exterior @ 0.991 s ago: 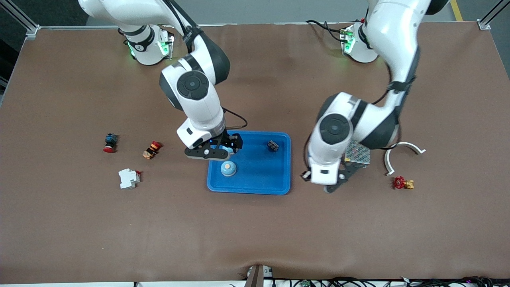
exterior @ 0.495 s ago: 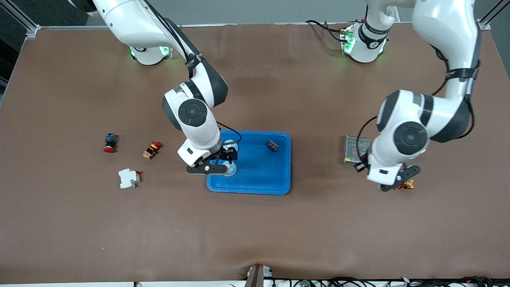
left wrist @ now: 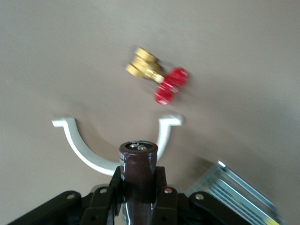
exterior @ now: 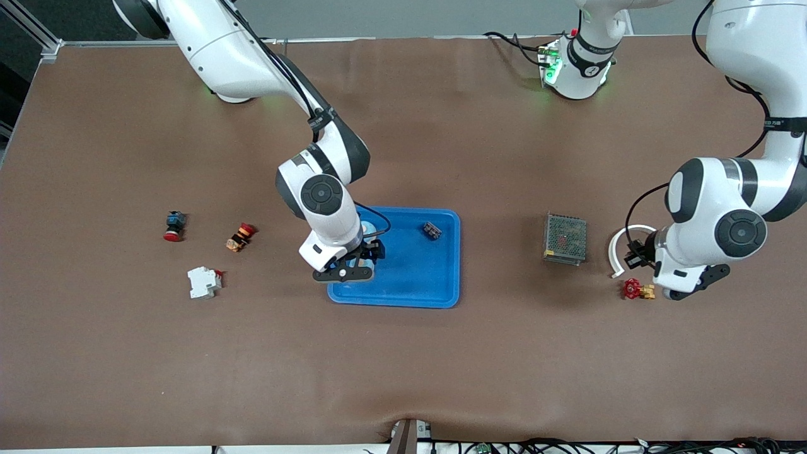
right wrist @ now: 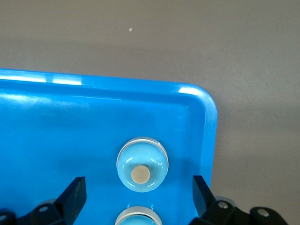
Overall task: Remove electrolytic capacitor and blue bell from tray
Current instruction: 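Grasp the bell with the right gripper while the left gripper places the capacitor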
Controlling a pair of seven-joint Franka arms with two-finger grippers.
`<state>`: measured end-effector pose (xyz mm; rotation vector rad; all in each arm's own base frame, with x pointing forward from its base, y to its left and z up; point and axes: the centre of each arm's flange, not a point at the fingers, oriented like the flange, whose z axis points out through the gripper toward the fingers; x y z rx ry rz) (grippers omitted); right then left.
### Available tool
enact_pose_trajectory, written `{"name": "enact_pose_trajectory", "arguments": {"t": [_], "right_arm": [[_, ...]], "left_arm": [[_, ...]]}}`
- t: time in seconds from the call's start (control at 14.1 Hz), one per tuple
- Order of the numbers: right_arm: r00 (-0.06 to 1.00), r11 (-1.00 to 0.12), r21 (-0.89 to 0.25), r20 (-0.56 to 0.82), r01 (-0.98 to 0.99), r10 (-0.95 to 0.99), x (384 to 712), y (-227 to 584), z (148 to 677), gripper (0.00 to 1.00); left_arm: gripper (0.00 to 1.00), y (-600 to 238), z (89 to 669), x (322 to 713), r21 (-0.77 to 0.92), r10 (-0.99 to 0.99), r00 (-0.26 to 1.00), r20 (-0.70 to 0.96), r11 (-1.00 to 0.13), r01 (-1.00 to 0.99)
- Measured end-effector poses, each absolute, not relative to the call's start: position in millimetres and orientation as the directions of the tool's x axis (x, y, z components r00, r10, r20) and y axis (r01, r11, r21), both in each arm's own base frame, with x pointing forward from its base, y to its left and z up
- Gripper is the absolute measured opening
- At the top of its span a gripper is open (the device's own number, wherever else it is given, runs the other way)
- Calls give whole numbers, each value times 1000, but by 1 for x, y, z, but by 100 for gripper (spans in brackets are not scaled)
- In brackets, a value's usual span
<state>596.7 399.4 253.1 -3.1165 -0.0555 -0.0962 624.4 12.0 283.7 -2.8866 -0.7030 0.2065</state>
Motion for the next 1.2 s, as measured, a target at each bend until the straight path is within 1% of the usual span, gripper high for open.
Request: {"name": "enact_pose_trajectory", "arguments": {"t": [0.14, 0.5, 0.85, 1.06, 1.2], "right_arm": [[998, -999, -18, 54, 40, 39, 596, 399, 243, 100], [997, -998, -30, 63, 54, 52, 593, 406, 217, 100], [997, -998, -26, 55, 57, 56, 591, 407, 206, 100], [997, -998, -17, 43, 60, 59, 589, 406, 195, 100], [997, -998, -15, 40, 61, 60, 589, 406, 190, 100]], "left_arm": [[30, 37, 267, 616, -180, 481, 873, -82, -869, 461], [30, 66, 233, 603, -142, 511, 858, -50, -854, 500], [30, 67, 194, 595, -112, 508, 860, -37, -858, 502], [30, 66, 185, 595, -108, 504, 863, -36, -860, 498], [33, 66, 185, 595, -112, 497, 867, -32, -864, 491]]}}
